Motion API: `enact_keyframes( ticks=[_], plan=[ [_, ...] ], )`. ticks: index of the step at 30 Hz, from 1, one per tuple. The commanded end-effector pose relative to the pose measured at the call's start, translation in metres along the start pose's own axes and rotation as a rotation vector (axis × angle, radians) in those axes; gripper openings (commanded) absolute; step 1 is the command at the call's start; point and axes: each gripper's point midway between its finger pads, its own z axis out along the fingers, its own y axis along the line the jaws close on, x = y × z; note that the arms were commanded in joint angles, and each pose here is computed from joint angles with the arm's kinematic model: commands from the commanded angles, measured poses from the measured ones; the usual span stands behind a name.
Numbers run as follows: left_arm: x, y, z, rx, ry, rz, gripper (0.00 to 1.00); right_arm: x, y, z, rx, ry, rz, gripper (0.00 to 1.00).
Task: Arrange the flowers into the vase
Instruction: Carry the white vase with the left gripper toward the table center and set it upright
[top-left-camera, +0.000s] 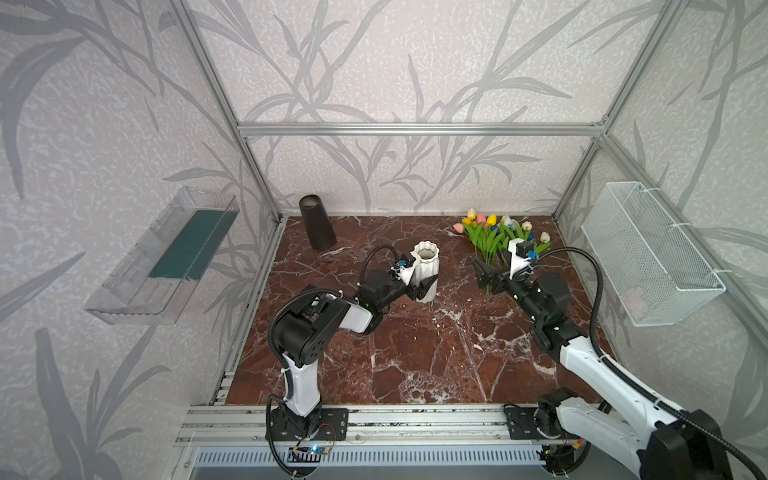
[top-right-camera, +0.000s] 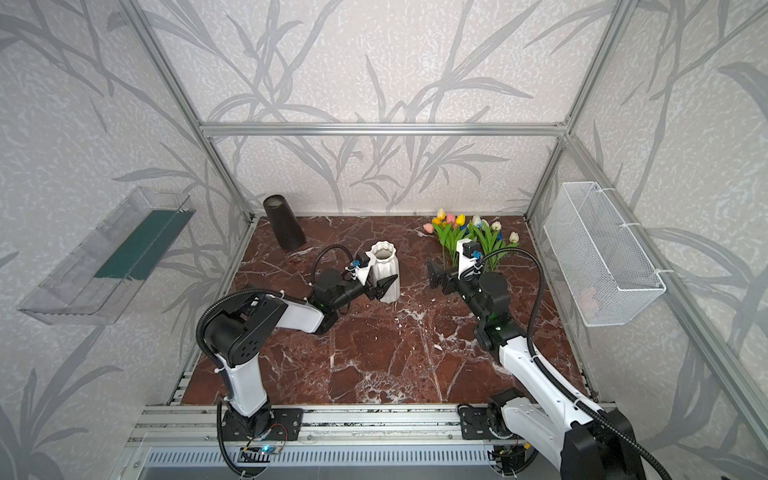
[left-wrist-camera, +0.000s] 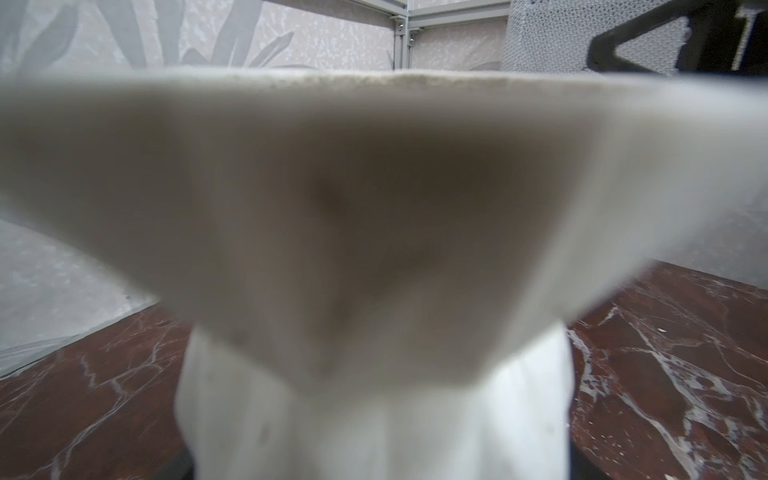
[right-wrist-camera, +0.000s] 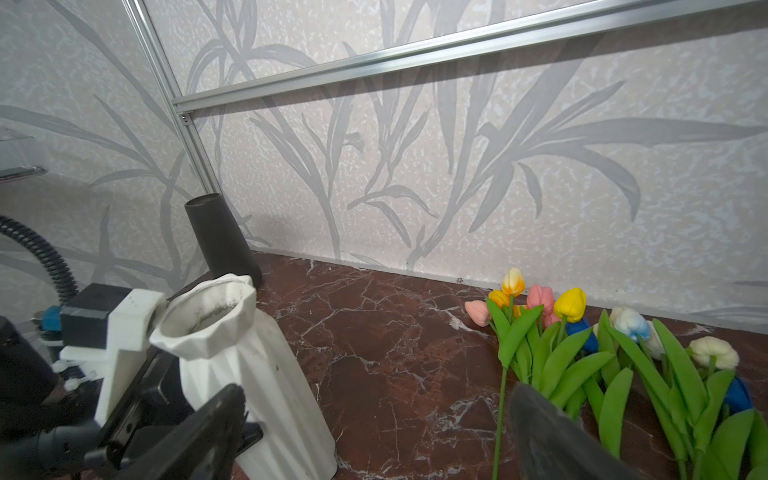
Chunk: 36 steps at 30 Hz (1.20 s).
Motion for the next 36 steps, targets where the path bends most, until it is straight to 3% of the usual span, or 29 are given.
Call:
enact_keyframes(
  ticks=[1,6,9,10,11,12,17,23,25,28,36],
  plan=[
    [-0.073,-0.011,-0.011,0.023,-0.221,0.117,0.04,-0.007,-0.008,0.006,0.048,0.034,-0.023,0.98],
    [-0.066,-0.017,-0.009,0.045,-0.166,0.12,0.04,-0.002,-0.015,0.013,0.075,0.085,-0.004,0.97],
    [-0.063,-0.015,-0.009,0.032,-0.161,0.127,0.15,0.001,-0.017,0.016,0.078,0.089,-0.002,0.97],
    [-0.063,-0.015,-0.009,0.032,-0.163,0.124,0.22,0.0,-0.018,0.016,0.085,0.09,0.003,0.97],
    [-0.064,-0.015,-0.009,0.036,-0.164,0.122,0.35,0.001,-0.02,0.017,0.089,0.096,0.011,0.97],
    [-0.064,-0.016,-0.008,0.041,-0.162,0.122,0.4,0.001,-0.02,0.018,0.086,0.098,0.011,0.97],
    [-0.057,-0.014,-0.006,0.029,-0.165,0.124,0.35,0.003,-0.02,0.019,0.084,0.107,0.005,0.97],
    [-0.053,-0.01,-0.01,0.003,-0.178,0.118,0.41,0.002,-0.022,0.015,0.095,0.1,-0.015,0.97],
    [-0.052,-0.008,-0.012,-0.009,-0.179,0.114,0.53,0.004,-0.02,0.014,0.08,0.101,-0.026,0.99],
    [-0.05,-0.007,-0.014,-0.006,-0.167,0.112,0.61,0.006,-0.018,0.015,0.064,0.108,-0.033,1.0],
    [-0.051,-0.007,-0.017,0.002,-0.155,0.109,0.95,0.007,-0.022,0.015,0.075,0.117,-0.029,0.99]
  ],
)
